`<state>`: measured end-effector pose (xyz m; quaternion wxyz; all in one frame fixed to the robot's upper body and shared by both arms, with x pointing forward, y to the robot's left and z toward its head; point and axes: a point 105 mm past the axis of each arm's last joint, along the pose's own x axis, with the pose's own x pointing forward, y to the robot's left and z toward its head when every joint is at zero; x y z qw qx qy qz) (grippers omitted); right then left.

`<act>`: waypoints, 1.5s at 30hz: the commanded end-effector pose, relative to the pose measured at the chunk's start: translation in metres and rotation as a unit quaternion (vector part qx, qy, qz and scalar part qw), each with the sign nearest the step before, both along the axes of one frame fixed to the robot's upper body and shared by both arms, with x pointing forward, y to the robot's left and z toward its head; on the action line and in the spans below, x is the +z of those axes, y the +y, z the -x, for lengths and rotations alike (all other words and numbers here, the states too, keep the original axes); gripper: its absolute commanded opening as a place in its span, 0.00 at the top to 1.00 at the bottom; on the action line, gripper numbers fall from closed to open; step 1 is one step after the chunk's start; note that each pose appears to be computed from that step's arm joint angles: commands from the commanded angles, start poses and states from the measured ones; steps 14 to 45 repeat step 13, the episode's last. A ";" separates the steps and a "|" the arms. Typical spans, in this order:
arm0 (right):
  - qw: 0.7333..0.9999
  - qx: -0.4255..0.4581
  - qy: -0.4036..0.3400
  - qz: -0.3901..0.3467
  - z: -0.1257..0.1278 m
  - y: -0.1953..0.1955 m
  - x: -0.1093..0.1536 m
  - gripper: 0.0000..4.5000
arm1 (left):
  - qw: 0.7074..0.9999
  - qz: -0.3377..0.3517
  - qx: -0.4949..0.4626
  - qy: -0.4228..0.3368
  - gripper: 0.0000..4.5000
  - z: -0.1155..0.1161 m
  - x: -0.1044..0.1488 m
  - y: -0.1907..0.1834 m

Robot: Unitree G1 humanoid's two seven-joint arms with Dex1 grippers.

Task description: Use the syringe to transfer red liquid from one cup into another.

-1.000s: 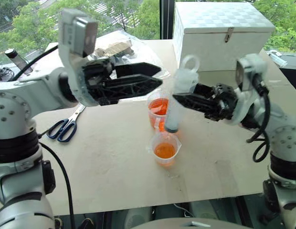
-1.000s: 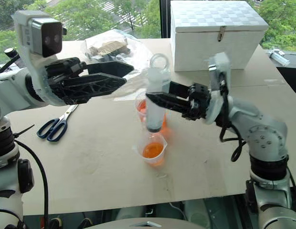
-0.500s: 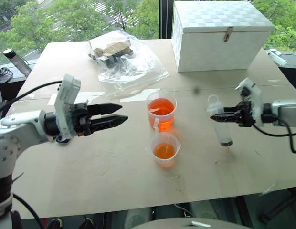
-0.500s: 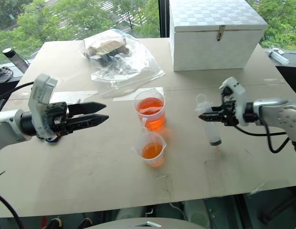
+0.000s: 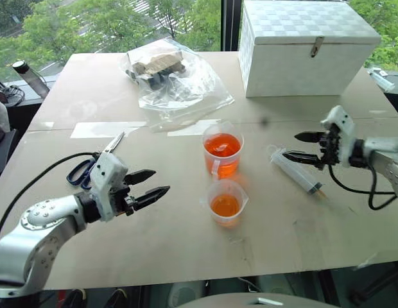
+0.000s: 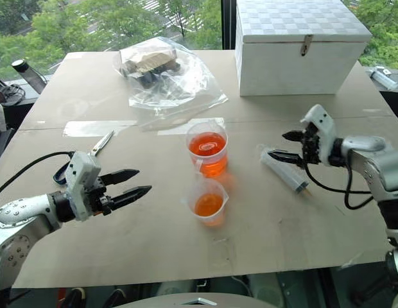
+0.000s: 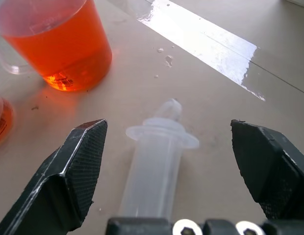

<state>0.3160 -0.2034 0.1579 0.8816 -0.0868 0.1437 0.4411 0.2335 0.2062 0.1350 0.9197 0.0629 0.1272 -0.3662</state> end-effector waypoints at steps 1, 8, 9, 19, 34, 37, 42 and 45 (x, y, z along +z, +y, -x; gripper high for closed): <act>0.997 -0.010 -0.074 -0.004 0.026 -0.039 0.001 0.02 | 0.999 -0.018 0.028 -0.026 0.26 0.011 -0.010 0.004; 0.996 -0.054 -0.063 0.019 0.057 -0.086 -0.053 0.02 | 0.998 -0.018 0.054 -0.008 0.26 0.035 -0.046 0.010; 0.997 -0.050 -0.063 0.022 0.061 -0.089 -0.058 0.02 | 0.999 -0.014 0.052 -0.006 0.26 0.038 -0.047 0.008; 0.997 -0.048 -0.057 0.023 0.064 -0.095 -0.067 0.02 | 0.999 -0.018 0.032 -0.003 0.26 0.047 -0.050 0.004; 0.997 -0.048 -0.057 0.023 0.064 -0.095 -0.067 0.02 | 0.999 -0.018 0.032 -0.003 0.26 0.047 -0.050 0.004; 0.997 -0.048 -0.057 0.023 0.064 -0.095 -0.067 0.02 | 0.999 -0.018 0.032 -0.003 0.26 0.047 -0.050 0.004; 0.997 -0.048 -0.057 0.023 0.064 -0.095 -0.067 0.02 | 0.999 -0.018 0.032 -0.003 0.26 0.047 -0.050 0.004; 0.997 -0.048 -0.057 0.023 0.064 -0.095 -0.067 0.02 | 0.999 -0.018 0.032 -0.003 0.26 0.047 -0.050 0.004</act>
